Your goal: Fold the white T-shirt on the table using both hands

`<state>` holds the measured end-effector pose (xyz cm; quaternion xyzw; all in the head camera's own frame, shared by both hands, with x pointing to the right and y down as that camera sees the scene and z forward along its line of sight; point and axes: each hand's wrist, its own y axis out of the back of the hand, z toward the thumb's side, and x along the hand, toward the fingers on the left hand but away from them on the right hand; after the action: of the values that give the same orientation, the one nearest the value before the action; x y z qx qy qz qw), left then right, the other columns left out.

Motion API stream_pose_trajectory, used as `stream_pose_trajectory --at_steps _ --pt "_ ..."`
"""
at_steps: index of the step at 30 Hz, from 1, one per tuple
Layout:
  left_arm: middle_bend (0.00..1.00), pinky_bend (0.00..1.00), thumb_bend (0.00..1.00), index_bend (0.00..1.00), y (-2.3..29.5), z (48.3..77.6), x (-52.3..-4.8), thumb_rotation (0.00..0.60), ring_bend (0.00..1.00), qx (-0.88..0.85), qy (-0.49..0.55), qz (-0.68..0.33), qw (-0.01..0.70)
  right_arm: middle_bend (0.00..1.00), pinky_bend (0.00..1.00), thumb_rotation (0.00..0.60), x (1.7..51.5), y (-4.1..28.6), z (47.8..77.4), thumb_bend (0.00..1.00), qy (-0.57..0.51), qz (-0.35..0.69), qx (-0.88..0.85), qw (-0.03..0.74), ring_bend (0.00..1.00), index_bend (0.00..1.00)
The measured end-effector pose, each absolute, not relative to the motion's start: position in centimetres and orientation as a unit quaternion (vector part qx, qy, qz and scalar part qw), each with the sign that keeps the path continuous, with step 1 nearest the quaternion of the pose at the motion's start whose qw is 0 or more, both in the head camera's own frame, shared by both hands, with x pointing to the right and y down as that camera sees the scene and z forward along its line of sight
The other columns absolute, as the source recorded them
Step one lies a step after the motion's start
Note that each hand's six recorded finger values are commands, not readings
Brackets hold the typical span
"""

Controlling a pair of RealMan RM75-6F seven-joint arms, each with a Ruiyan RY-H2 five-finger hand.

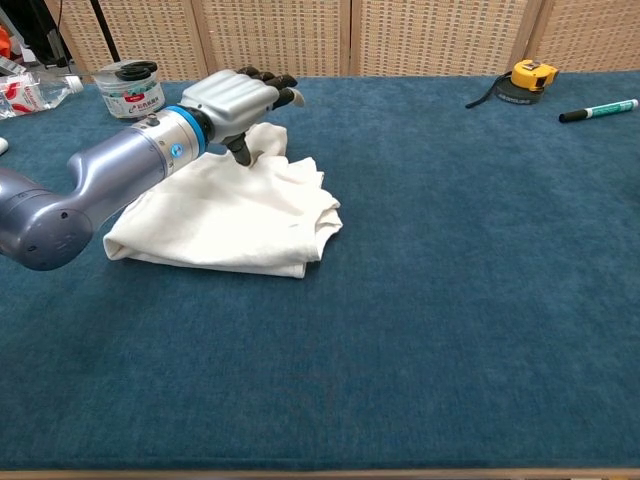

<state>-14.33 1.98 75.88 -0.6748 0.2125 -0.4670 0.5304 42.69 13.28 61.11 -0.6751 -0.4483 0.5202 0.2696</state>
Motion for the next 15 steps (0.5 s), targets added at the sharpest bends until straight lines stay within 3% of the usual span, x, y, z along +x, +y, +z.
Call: stream_pose_trajectory --at_steps 9,12,15 --pt "0.0 0.0 0.3 0.0 1.5 76.3 -12.9 0.6 0.0 -0.675 0.217 -0.476 0.52 0.0 0.0 0.6 42.7 13.3 61.0 0.14 -0.45 0.52 -0.675 0.27 0.0 0.0" --pt "0.0 0.0 0.2 0.0 1.1 75.8 -13.0 0.6 0.0 -0.676 0.234 -0.469 0.517 0.0 0.0 0.6 42.7 13.3 60.9 0.14 -0.45 0.518 -0.675 0.271 0.0 0.0" --pt "0.0 0.0 0.04 0.0 0.0 74.5 -13.8 0.6 0.0 -0.674 0.271 -0.456 0.514 0.0 0.0 0.6 42.4 13.3 60.8 0.14 -0.449 0.514 -0.677 0.274 0.0 0.0"
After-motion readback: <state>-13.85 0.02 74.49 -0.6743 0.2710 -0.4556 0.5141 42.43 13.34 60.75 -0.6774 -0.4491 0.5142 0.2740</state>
